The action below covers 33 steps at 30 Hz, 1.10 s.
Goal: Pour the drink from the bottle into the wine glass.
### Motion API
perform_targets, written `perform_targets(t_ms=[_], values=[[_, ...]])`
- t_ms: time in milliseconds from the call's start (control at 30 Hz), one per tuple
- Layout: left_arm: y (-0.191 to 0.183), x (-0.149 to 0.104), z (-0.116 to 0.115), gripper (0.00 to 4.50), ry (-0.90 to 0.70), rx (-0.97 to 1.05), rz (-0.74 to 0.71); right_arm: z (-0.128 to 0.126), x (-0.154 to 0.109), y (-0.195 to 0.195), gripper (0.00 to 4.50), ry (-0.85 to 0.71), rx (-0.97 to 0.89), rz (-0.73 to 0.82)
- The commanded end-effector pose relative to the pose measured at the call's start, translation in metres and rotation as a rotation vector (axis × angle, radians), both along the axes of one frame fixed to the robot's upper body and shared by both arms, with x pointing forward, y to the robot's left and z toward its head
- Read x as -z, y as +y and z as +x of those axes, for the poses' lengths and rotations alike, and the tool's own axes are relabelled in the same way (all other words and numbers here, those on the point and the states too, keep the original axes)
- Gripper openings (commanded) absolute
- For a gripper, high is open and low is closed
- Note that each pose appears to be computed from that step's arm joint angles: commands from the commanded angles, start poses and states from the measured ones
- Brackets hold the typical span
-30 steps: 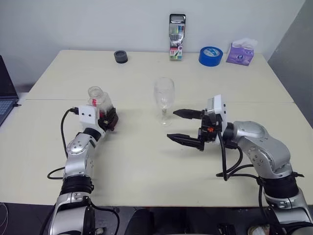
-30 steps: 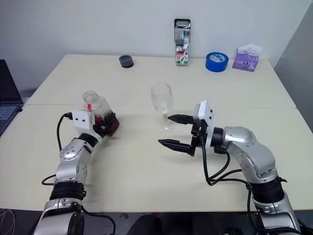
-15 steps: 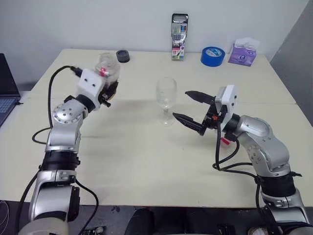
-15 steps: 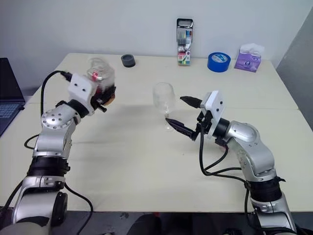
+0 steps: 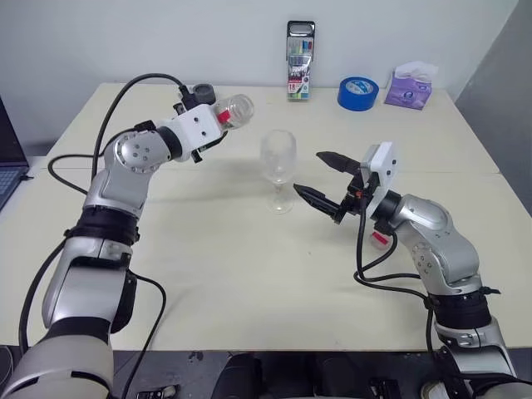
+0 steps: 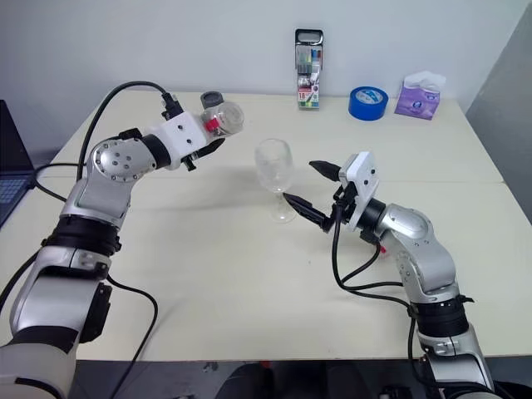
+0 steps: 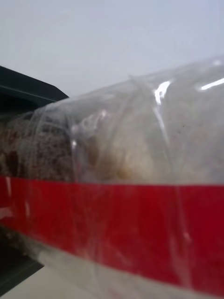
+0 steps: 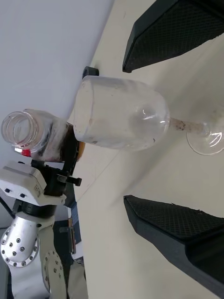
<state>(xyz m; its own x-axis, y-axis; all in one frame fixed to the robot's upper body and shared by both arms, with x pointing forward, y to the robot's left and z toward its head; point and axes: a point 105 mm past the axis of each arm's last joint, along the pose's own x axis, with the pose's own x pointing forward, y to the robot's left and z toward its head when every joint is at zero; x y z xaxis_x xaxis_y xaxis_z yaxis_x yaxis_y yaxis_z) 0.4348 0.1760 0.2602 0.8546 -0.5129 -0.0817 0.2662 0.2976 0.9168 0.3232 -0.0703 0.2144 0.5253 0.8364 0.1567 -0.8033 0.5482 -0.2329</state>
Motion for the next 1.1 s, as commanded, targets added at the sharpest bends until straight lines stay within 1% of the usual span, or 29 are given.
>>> perform_targets(t_ms=[33, 233, 733, 1100], values=[[-0.007, -0.021, -0.001, 1.66, -0.110, 0.036, 0.101, -0.006, -0.010, 0.002, 4.50, -0.050, -0.002, 0.014], [-0.015, -0.025, 0.002, 1.66, -0.153, 0.066, 0.200, -0.008, -0.010, 0.003, 4.50, -0.050, -0.002, 0.022], [-0.023, -0.042, 0.010, 1.66, -0.236, 0.067, 0.371, -0.007, -0.011, 0.004, 4.50, -0.053, 0.006, 0.030], [-0.032, -0.053, 0.012, 1.66, -0.326, 0.077, 0.533, -0.008, -0.012, 0.005, 4.50, -0.057, 0.005, 0.041]])
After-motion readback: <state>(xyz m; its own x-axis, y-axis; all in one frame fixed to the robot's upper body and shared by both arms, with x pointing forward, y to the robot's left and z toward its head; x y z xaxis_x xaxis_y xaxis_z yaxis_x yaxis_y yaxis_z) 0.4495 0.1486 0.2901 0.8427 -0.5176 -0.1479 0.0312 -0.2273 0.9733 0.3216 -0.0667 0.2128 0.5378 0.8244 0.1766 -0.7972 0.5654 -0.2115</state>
